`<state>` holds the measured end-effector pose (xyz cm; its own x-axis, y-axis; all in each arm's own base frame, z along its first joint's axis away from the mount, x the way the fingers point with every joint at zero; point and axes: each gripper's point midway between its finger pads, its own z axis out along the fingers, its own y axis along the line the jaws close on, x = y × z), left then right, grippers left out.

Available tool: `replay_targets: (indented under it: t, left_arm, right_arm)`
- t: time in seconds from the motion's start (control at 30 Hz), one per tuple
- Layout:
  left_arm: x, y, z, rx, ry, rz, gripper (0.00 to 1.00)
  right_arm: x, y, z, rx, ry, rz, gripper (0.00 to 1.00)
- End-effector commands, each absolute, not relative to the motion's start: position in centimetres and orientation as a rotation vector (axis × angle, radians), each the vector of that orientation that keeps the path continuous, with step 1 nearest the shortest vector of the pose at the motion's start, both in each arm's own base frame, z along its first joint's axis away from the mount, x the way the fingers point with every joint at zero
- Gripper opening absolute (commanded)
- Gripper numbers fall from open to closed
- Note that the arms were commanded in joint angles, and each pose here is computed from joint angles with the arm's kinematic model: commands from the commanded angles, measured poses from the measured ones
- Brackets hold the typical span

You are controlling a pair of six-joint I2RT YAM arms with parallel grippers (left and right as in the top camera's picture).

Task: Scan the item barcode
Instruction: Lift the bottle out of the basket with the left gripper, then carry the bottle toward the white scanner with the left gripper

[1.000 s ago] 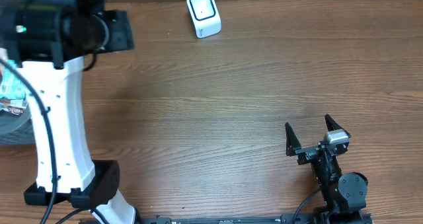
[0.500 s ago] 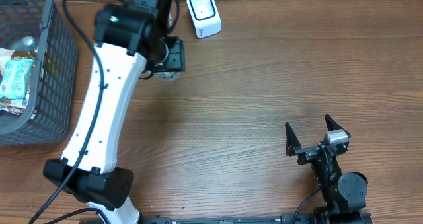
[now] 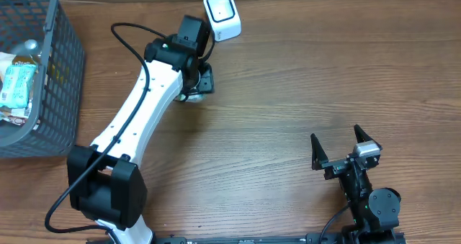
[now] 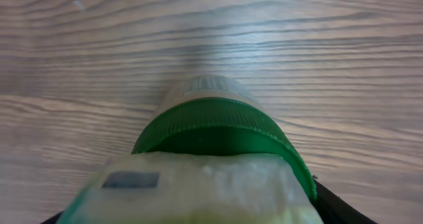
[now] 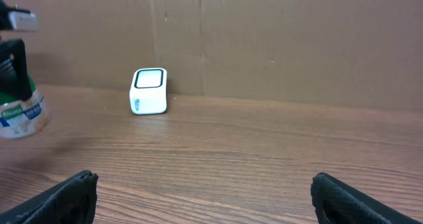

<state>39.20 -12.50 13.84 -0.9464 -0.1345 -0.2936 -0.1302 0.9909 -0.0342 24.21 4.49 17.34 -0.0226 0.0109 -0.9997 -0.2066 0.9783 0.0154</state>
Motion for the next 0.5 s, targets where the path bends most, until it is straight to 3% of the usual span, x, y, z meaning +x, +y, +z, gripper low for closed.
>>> replay_targets:
  t: [0.0,0.47]
  left_arm:
    - [39.3,-10.4,14.6,-0.260,2.763,0.133,0.44]
    - [38.9,-9.7,12.3,-0.293,2.766,0.172,0.46]
  right_arm:
    - [24.3,4.3,17.1,-0.148,1.585,0.161,1.00]
    - [24.3,4.3,17.1,-0.148,1.585,0.161,1.00]
